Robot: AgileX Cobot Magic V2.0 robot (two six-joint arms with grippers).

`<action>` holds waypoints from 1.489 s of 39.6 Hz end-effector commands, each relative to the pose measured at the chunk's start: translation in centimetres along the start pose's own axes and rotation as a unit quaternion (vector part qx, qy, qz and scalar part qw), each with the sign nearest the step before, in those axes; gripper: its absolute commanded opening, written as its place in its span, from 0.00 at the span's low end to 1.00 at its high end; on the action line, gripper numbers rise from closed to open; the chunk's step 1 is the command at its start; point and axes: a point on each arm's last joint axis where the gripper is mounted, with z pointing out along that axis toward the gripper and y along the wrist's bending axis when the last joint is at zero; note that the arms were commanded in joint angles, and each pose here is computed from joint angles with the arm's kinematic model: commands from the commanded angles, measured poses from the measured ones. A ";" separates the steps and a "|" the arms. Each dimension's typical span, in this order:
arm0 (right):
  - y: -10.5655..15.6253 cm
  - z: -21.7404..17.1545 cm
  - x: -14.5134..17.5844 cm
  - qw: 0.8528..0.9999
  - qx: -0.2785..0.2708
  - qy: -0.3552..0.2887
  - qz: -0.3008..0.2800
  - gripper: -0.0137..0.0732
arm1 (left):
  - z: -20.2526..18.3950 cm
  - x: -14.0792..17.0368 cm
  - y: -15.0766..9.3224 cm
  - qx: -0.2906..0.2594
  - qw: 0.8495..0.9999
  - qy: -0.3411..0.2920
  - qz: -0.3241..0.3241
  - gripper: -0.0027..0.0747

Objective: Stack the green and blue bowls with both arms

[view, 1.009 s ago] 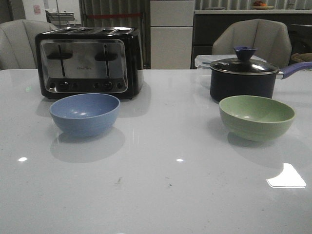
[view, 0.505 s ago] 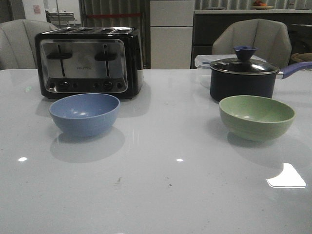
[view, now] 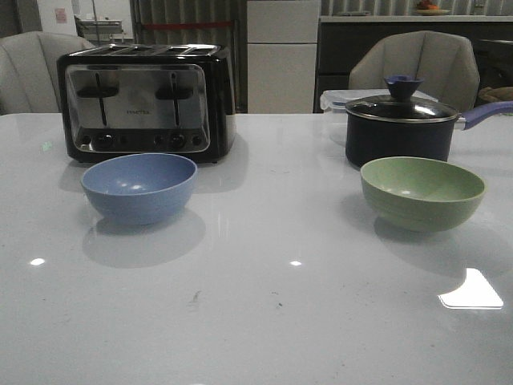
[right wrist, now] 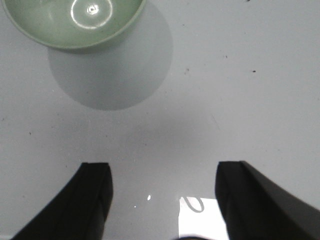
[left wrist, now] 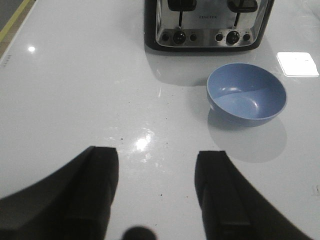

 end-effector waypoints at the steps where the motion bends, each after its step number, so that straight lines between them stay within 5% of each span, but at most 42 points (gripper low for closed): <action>1: 0.3 0.6 -3.5 0.999 -0.004 -0.034 0.002 0.80 | -0.3 -1.4 -0.1 0.004 0.999 -0.049 0.001 0.60; 17: 0.9 7.4 -11.5 1.000 -0.007 0.026 0.008 0.80 | -0.2 -1.4 -0.1 0.004 0.999 -0.048 0.001 0.60; 32: 1.0 13.9 -14.8 0.995 -0.005 0.096 0.008 0.79 | -0.2 -1.4 -0.1 0.004 0.999 -0.048 0.001 0.60; 47: 1.4 14.4 -15.0 0.993 -0.023 0.118 0.003 0.27 | -0.2 -1.4 -0.1 0.004 0.999 -0.048 0.001 0.60; 53: 2.1 11.1 -15.7 0.995 -0.031 0.090 -0.019 0.23 | -0.2 -1.4 -0.1 0.004 0.999 -0.048 0.001 0.60; 59: 6.1 6.4 -15.8 0.994 -0.063 0.042 -0.078 0.23 | -0.2 -1.4 -0.1 0.004 0.999 -0.048 0.001 0.60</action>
